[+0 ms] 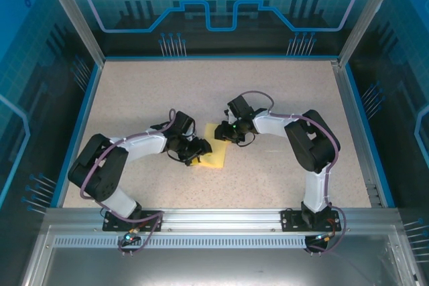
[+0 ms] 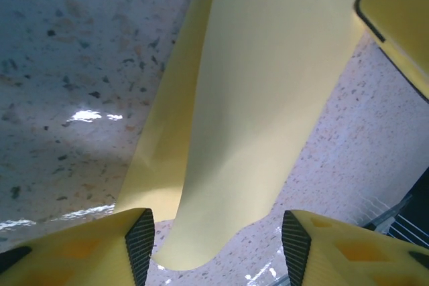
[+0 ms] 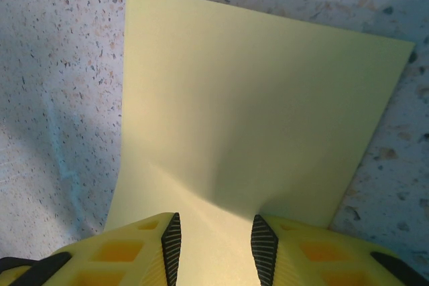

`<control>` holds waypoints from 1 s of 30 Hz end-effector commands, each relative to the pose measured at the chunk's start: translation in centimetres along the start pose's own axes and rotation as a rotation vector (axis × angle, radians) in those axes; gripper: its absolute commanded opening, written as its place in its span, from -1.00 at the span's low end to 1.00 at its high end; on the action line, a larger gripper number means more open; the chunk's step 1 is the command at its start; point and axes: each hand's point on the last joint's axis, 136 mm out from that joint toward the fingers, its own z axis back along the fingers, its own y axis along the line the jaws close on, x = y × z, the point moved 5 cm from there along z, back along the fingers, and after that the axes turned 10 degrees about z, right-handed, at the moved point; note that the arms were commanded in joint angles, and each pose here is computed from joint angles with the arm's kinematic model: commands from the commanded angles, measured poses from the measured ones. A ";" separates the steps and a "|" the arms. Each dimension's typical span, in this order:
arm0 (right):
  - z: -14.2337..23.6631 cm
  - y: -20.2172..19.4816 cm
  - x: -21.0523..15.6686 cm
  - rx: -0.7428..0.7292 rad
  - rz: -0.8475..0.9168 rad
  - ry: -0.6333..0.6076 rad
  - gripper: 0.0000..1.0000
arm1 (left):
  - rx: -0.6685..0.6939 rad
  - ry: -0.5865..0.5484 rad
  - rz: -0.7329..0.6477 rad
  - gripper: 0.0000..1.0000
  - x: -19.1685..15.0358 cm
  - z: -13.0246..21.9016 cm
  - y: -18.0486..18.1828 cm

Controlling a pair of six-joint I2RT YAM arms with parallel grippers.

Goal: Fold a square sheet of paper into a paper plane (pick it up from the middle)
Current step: Fold the triangle a second time at the center of the table.

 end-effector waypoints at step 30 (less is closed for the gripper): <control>-2.0 -3.1 -2.1 -0.087 -0.068 0.097 -0.25 | -0.215 0.067 -0.156 0.06 -1.8 2.1 -3.1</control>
